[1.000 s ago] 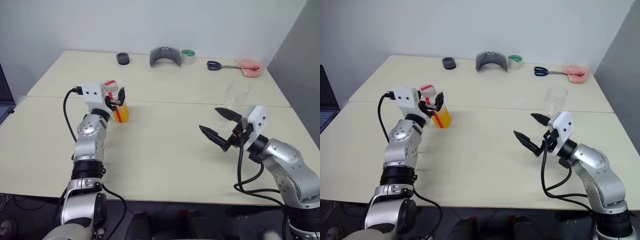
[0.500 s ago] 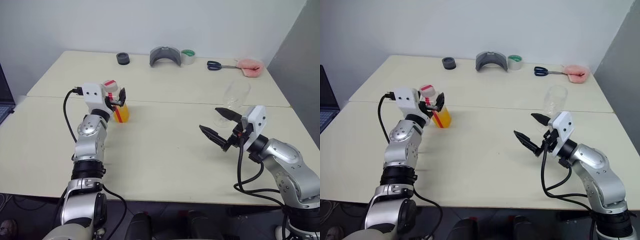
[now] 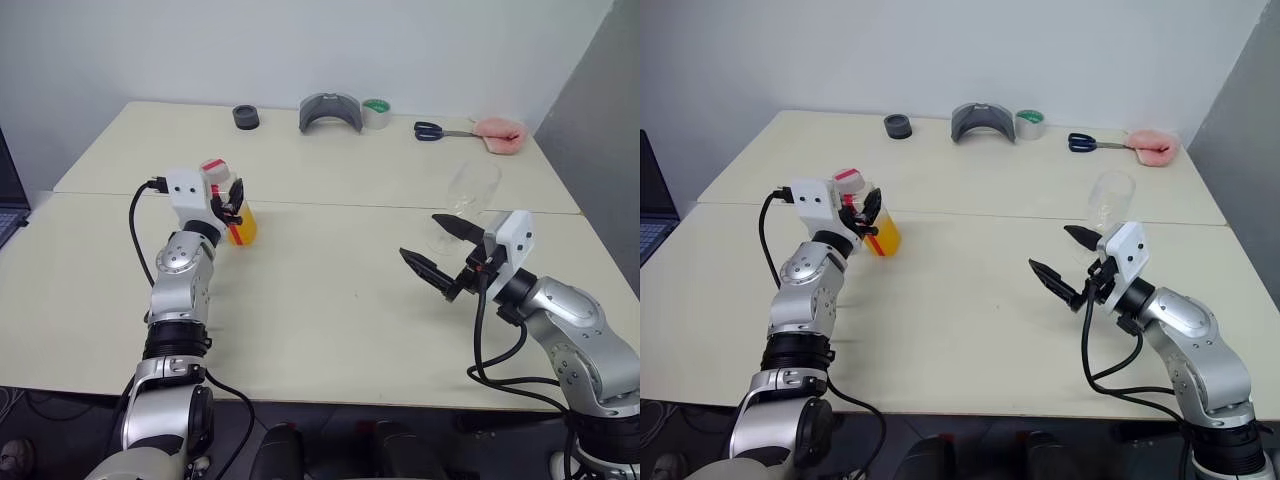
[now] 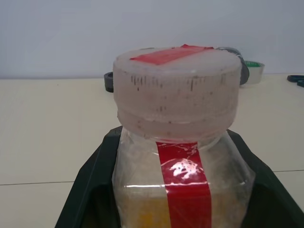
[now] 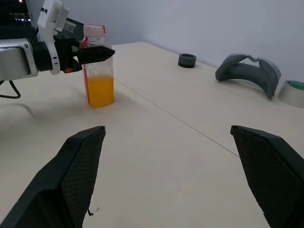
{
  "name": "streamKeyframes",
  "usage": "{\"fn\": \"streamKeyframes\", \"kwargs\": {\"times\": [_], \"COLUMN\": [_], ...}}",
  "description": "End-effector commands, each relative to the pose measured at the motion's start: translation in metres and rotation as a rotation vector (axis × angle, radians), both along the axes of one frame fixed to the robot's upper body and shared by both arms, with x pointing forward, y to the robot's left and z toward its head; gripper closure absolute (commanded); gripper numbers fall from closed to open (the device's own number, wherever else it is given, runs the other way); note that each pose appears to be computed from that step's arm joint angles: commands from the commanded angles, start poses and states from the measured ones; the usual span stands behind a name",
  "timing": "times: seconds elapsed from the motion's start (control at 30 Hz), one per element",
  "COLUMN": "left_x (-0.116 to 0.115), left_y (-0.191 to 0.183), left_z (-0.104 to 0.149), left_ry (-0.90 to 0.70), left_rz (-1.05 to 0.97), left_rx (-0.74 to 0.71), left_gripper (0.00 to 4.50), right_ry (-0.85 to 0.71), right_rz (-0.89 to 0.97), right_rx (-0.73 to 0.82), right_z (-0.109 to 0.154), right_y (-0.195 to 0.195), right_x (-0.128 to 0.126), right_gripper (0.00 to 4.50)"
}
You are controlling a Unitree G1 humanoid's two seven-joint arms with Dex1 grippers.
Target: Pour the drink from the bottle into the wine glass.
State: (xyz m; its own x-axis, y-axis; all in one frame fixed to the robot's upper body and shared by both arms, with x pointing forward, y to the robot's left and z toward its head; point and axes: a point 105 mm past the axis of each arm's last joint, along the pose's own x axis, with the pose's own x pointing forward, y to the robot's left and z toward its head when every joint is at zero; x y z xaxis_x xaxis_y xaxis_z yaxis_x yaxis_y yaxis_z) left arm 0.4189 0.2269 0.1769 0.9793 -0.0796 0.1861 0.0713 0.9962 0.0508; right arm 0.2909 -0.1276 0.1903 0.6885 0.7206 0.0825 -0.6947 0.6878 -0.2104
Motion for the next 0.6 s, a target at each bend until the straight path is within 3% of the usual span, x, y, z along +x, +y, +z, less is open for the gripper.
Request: {"fn": "streamKeyframes", "kwargs": {"times": [0.03, 0.33, 0.6], "left_x": [-0.001, -0.006, -0.019], "left_y": [0.0, -0.019, -0.075], "left_z": [0.015, 0.037, 0.054], "left_ry": [-0.048, -0.073, -0.058], "left_rz": [-0.001, -0.106, -0.401], "left_rx": [0.012, 0.038, 0.076], "left_gripper": [2.4, 2.41, 2.41], "right_ry": [-0.053, -0.045, -0.028], "right_rz": [0.005, -0.042, 0.016], "right_rx": [-0.002, -0.009, 0.011], "right_z": [0.011, 0.019, 0.047], "right_y": [0.003, 0.003, 0.029], "right_x": [-0.004, 0.011, 0.025], "right_gripper": [0.0, 0.0, 0.0]}}
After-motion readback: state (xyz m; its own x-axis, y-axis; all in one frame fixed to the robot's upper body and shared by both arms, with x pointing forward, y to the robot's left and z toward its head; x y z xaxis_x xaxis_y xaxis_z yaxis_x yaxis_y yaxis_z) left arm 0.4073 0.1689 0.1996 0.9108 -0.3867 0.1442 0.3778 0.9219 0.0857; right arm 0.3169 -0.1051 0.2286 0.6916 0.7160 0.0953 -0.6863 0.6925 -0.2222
